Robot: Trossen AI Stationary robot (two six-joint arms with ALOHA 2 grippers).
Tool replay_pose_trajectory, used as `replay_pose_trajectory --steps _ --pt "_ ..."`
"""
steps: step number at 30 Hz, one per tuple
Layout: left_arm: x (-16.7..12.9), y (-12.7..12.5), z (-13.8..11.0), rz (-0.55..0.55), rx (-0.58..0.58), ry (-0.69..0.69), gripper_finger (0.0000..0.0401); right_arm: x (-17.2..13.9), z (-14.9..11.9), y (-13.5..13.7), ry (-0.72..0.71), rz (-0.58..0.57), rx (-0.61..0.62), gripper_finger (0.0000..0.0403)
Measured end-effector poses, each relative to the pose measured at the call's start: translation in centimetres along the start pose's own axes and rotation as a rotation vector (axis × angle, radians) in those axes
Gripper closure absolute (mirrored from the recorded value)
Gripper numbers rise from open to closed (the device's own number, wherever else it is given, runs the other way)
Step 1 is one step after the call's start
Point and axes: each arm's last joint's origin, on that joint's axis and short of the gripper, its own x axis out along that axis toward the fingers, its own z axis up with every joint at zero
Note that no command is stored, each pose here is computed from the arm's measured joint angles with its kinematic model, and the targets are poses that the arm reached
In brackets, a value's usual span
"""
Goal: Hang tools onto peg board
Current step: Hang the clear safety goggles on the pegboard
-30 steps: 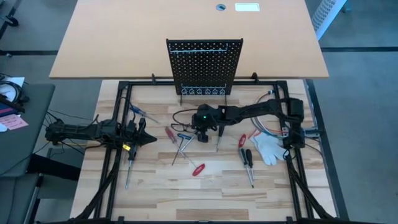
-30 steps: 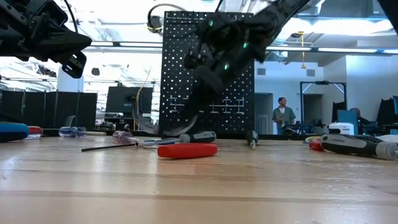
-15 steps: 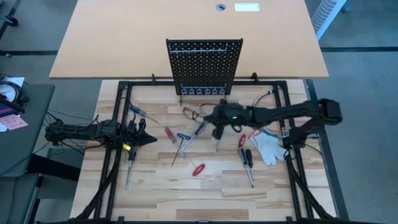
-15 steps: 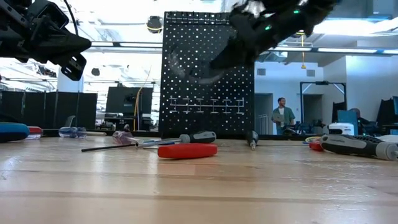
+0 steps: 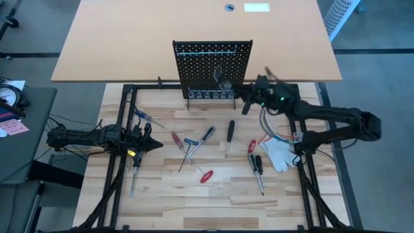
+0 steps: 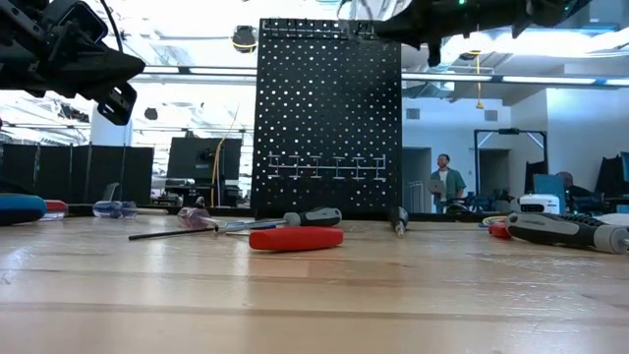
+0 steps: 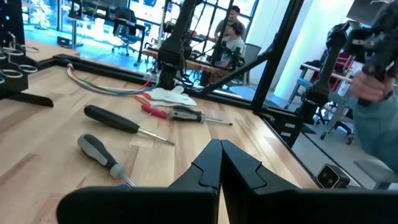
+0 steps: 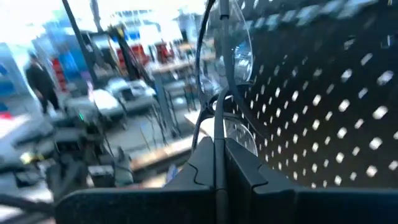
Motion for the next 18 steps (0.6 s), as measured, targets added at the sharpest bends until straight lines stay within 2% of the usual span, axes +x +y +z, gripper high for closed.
replay_pose_trajectory --steps 8,18 --pt "0.0 0.0 0.0 0.0 0.0 0.0 0.0401 0.0 0.8 -2.8 -0.027 0.011 0.095 0.0386" --pt "0.0 0.0 0.0 0.001 0.0 0.001 0.0401 -0.1 1.0 -4.5 -0.018 0.01 0.172 0.0385"
